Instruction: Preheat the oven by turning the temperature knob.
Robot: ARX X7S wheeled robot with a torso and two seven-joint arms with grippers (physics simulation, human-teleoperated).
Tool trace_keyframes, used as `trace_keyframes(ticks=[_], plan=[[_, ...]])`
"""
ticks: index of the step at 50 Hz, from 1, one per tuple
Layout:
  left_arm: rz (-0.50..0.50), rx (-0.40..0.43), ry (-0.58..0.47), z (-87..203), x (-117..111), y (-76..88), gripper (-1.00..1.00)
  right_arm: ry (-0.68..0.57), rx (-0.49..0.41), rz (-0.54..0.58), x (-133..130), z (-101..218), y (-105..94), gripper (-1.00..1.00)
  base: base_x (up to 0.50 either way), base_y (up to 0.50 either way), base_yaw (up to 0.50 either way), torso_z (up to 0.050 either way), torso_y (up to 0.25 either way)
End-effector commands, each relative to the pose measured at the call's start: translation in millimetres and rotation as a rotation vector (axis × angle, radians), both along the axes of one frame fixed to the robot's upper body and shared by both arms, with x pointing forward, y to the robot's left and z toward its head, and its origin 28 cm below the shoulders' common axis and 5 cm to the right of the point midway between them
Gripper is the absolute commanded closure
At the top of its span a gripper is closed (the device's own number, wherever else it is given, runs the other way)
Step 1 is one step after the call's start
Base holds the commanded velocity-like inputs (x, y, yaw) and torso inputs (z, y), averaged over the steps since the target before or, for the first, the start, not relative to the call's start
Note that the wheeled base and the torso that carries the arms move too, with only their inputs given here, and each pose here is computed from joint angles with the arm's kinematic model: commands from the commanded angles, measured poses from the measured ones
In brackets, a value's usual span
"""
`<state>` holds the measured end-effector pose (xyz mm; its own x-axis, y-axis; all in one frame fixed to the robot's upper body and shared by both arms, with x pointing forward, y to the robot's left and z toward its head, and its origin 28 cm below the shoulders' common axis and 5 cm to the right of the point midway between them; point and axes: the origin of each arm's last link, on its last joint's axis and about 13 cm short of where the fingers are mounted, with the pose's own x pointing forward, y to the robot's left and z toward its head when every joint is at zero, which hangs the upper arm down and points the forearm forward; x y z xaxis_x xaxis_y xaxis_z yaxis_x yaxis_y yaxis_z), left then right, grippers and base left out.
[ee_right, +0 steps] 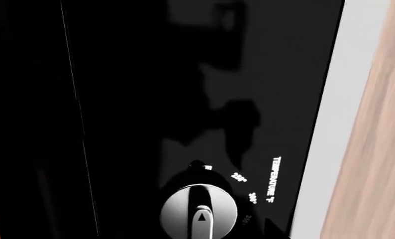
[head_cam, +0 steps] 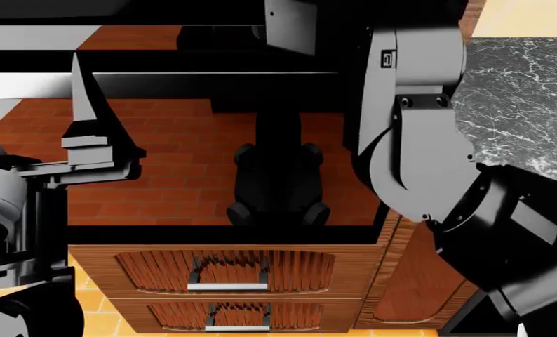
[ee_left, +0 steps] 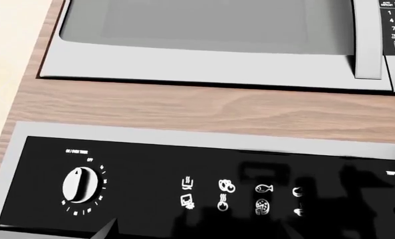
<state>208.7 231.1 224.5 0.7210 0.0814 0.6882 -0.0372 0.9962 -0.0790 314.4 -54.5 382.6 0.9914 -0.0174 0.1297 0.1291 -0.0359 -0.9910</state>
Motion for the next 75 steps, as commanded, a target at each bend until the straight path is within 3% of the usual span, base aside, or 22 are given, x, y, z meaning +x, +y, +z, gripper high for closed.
trace_keyframes(ticks=[1,48,49,75], plan=[[0.001,0.001,0.0,0,0,-0.2,-1.0,0.012,0.002,0.005,1,-3,-1.1,-1.0,0.0,0.0,0.0,0.0,0.0],[-0.003,0.004,0.004,-1,1,-0.6,-1.0,-0.002,0.004,-0.044,4,3,-12.0,-1.0,0.0,0.0,0.0,0.0,0.0],[-0.003,0.004,0.005,-1,1,-0.7,-1.0,-0.011,0.002,-0.046,4,4,-12.0,1.0,0.0,0.0,0.0,0.0,0.0],[-0.006,0.009,0.007,-2,1,-1.8,-1.0,-0.031,-0.017,-0.021,3,4,-10.9,1.0,0.0,0.0,0.0,0.0,0.0]])
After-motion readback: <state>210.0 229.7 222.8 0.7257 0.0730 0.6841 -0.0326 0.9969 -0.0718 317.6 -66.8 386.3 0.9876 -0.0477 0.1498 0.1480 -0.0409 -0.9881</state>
